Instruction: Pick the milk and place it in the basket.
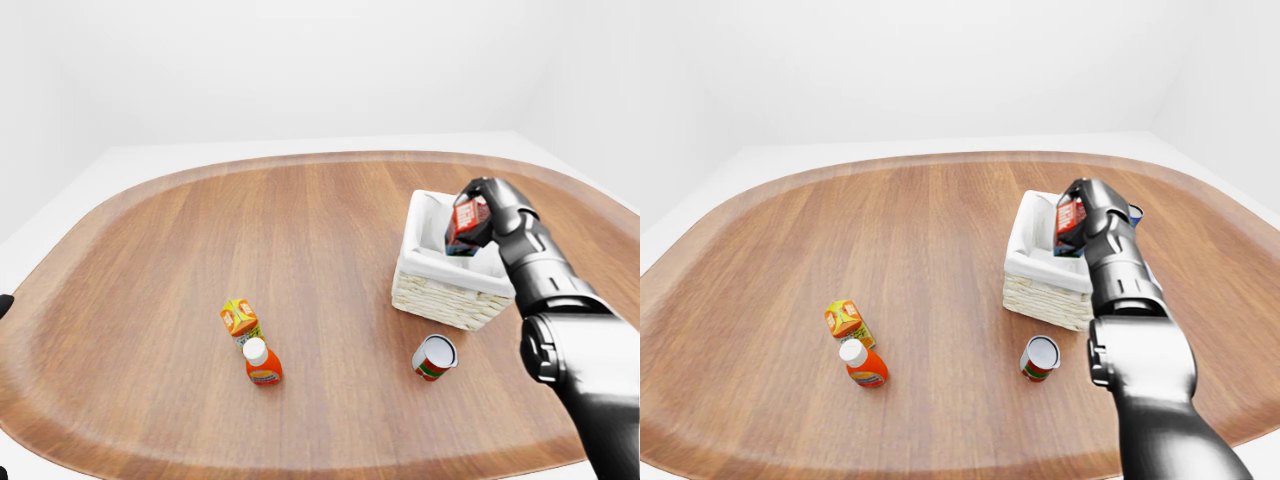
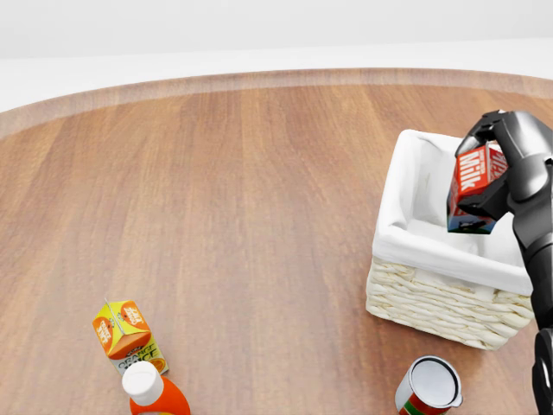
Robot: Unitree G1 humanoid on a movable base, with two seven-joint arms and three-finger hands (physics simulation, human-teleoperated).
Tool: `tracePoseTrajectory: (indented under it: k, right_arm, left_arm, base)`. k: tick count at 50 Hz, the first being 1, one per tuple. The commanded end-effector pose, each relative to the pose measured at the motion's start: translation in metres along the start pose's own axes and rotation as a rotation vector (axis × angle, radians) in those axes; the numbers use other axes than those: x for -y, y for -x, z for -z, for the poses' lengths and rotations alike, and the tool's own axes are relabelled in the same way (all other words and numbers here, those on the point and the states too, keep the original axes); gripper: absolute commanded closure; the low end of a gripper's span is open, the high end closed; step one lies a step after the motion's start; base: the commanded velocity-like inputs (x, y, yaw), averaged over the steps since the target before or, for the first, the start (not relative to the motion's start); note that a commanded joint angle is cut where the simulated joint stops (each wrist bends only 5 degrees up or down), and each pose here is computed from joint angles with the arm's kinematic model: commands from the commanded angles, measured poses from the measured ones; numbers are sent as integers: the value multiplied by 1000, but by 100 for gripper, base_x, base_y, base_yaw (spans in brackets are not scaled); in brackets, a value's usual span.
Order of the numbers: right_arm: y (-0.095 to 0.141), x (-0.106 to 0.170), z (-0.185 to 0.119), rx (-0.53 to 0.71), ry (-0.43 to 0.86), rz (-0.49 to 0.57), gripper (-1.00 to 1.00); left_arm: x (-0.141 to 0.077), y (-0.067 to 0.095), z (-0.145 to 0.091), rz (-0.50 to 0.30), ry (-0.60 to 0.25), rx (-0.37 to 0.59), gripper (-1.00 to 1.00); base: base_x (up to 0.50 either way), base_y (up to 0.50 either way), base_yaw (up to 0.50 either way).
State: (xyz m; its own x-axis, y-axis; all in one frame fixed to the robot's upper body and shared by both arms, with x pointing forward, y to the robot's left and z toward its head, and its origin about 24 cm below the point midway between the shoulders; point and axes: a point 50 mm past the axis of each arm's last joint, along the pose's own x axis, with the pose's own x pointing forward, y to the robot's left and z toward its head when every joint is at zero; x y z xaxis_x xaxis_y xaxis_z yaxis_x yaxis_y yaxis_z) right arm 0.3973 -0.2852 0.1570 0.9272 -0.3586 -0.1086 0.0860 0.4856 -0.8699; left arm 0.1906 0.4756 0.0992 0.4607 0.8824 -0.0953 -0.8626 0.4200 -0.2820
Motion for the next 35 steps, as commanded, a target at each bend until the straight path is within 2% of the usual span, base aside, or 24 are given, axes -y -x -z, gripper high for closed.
tracePoseTrajectory:
  k: [1,2,3,5,6,7,9,11,35]
  right_arm:
    - [-1,17,-11,38,-51,60,37]
    - [-1,17,-11,38,-45,60,-12]
    - [-1,17,-11,39,-49,61,-30]
    - [-1,17,-11,39,-44,56,-46]
    - [-1,18,-11,40,-43,58,-61]
    - [-1,19,-12,41,-44,61,-87]
    - [-1,20,-12,41,-44,62,-87]
    - [-1,20,-11,38,-42,62,-100]
    - [-1,39,-20,71,-13,74,-100]
  left_arm:
    - [0,0,0,1,1,0,-100]
    - [0,0,0,1,1,0,-100]
    - [0,0,0,1,1,0,-100]
    - [0,0,0,1,1,0,-100]
    - [0,0,0,1,1,0,-100]
    - [0,0,0,1,1,0,-100]
    - [0,0,0,1,1,0,-100]
    - [0,0,0,1,1,0,-100]
    - [0,0,0,2,-1,0,-100]
  base:
    - [0,0,0]
    - [0,0,0]
    - [0,0,0]
    - [0,0,0]
    - [0,0,0]
    - [0,0,0]
    - [0,0,0]
    - [0,0,0]
    - [0,0,0]
